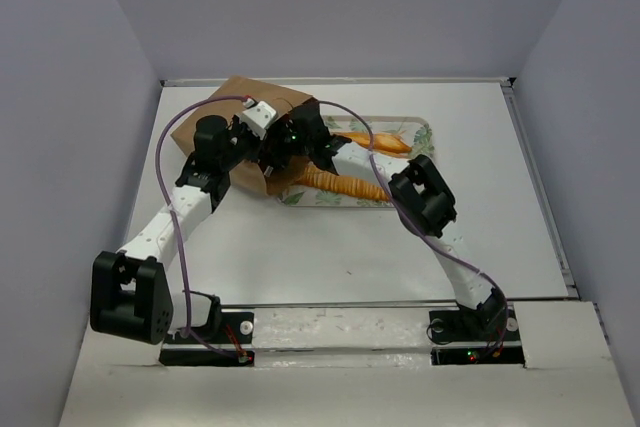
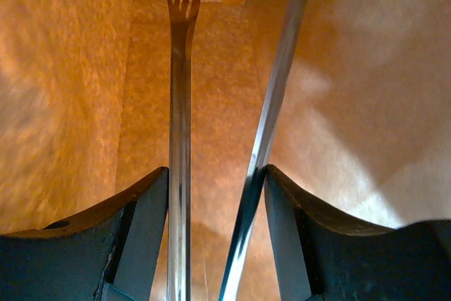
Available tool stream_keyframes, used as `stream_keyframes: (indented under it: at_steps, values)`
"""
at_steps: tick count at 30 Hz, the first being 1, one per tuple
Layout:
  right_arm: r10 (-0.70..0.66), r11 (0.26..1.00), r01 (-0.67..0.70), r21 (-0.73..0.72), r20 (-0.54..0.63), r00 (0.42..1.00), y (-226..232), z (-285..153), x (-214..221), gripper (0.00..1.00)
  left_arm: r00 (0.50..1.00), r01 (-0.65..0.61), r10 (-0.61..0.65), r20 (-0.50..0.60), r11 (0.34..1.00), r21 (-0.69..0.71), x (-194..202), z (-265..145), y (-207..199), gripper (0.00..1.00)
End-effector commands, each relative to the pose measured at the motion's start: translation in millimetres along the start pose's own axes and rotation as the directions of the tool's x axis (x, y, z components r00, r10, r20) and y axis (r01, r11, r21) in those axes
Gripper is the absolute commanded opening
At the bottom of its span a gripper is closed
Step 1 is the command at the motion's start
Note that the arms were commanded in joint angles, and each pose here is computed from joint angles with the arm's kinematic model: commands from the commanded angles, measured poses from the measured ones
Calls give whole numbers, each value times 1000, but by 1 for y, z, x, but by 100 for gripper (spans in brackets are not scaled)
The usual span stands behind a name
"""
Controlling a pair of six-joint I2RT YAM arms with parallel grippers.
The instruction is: Take the fake bread out of the paper bag
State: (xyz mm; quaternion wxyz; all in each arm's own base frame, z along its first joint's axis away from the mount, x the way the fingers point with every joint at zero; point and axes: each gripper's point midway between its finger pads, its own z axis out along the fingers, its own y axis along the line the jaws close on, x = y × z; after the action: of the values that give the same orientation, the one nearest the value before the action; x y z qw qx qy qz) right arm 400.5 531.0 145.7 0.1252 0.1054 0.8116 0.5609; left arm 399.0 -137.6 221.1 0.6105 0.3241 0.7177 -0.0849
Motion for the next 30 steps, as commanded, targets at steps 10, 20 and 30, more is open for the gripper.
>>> stream_keyframes:
  at_steps: [10,20,30]
  values:
    - [15,996,-8,-90,80,997,19,4,-28,40,988,32,-48,148,993,114,-45,-15,-24,0]
    - [-48,992,55,-113,63,997,34,-20,-20,1,993,72,-72,91,997,1,-29,-16,8,0]
    - [-144,979,153,-131,79,986,56,-56,-14,1,997,53,-45,63,991,-120,-13,-23,55,0]
